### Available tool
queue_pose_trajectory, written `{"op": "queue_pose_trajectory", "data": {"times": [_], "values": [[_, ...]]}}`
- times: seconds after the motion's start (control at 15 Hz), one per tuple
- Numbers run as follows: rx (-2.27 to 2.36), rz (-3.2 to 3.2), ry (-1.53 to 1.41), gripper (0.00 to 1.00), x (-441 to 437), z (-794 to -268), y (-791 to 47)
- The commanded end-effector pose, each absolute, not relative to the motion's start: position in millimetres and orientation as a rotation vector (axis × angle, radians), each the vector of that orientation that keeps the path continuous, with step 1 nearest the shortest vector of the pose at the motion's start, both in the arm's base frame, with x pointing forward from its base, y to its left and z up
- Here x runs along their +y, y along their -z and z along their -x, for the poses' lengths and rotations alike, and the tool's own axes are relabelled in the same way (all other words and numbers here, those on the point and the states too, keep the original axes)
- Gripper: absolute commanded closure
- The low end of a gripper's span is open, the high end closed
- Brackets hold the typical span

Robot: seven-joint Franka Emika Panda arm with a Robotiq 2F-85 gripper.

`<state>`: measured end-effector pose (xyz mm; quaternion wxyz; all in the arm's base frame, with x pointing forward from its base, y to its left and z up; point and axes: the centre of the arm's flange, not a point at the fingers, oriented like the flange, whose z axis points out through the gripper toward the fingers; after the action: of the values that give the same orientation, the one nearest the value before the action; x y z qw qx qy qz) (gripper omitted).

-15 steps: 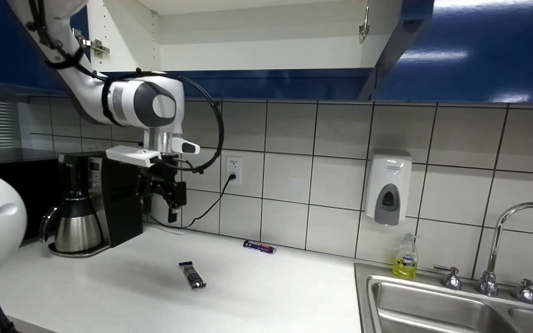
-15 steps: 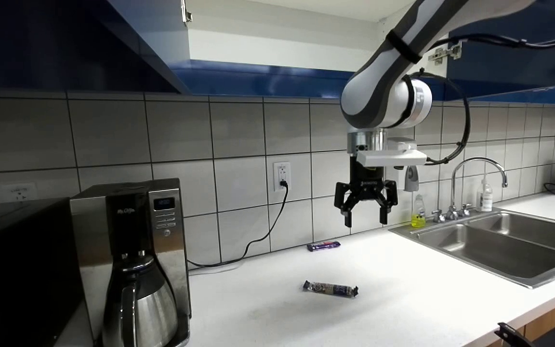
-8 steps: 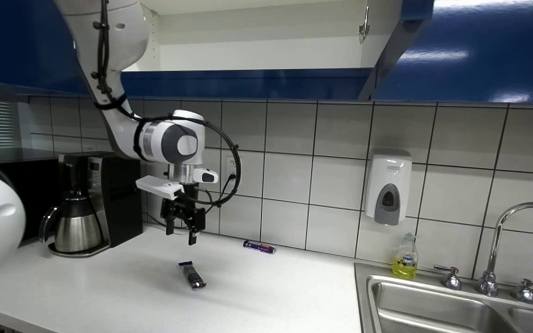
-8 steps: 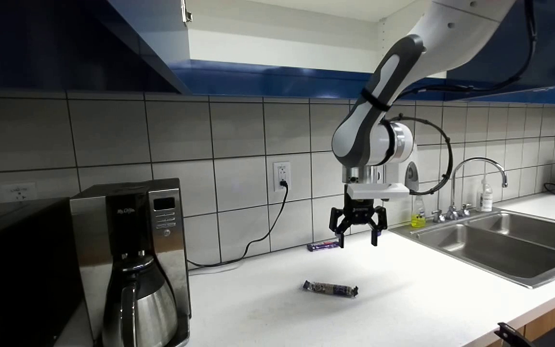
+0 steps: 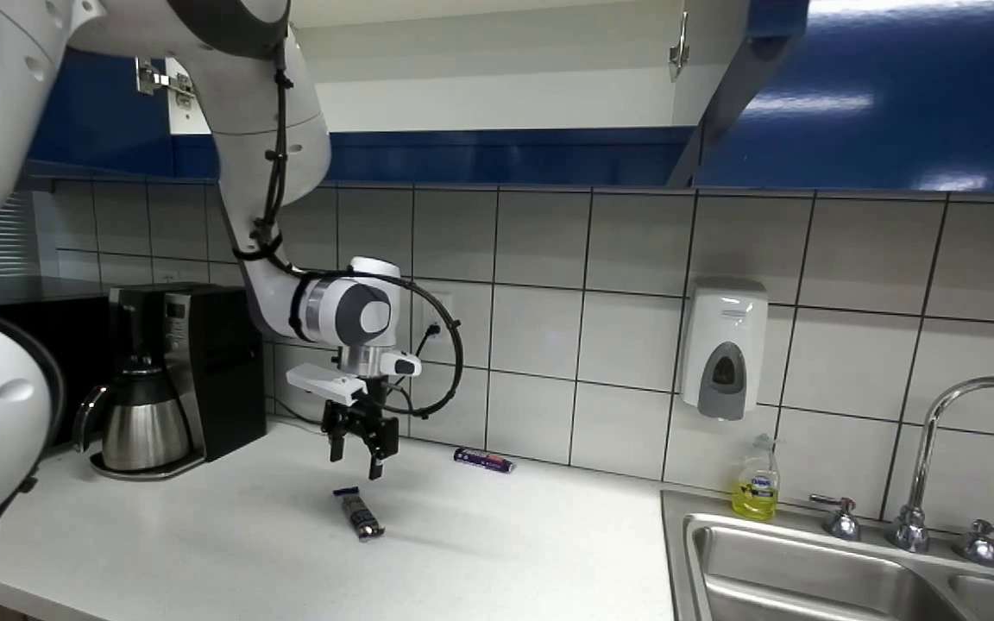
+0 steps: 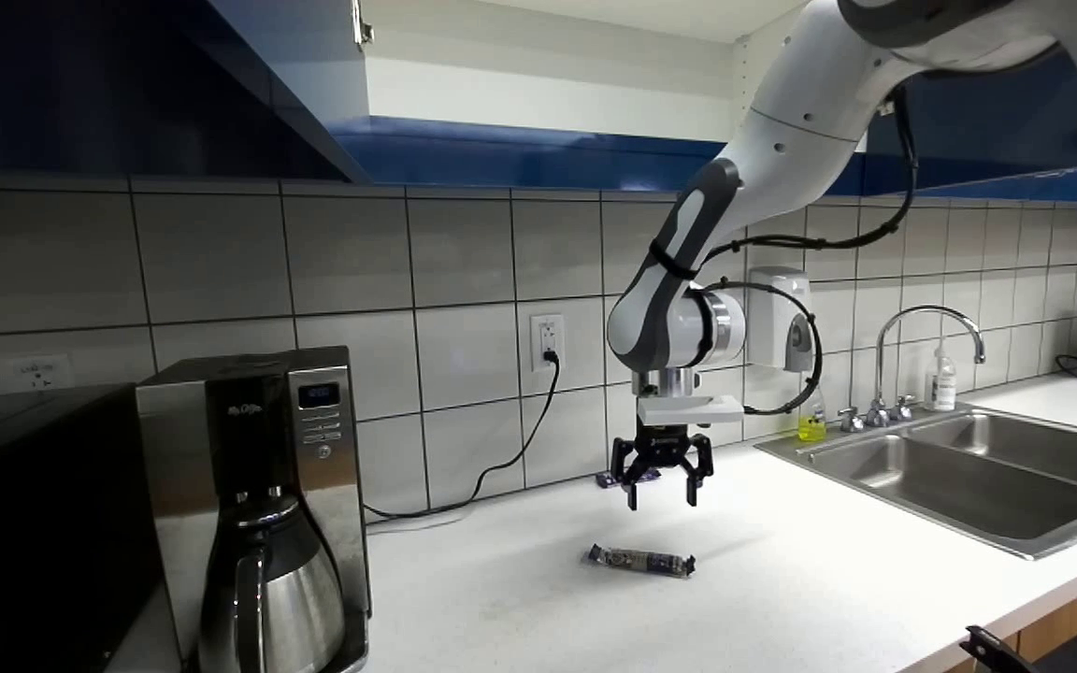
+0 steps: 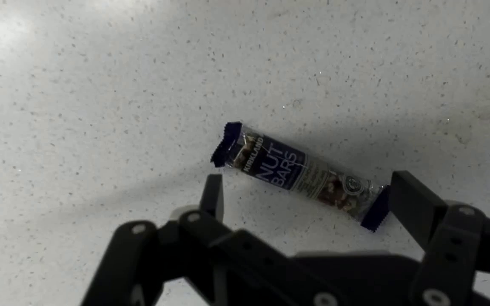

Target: Put the chocolate bar inside the cupboard

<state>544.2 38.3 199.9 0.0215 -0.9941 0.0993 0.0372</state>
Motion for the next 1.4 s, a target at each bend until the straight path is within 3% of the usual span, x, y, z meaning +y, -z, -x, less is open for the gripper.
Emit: {"op": "queue_pose_trajectory", "data": {"times": [0.0, 0.07, 0.73, 1.33], "values": [[0.305, 3.1, -0.132, 0.0, 50, -573, -188], [0.297, 3.082, -0.118, 0.0, 44, -555, -191], [0.276, 3.081, -0.12, 0.0, 47, -565, -186], [-0.209, 3.077, -0.181, 0.0, 44, -558, -185]]}}
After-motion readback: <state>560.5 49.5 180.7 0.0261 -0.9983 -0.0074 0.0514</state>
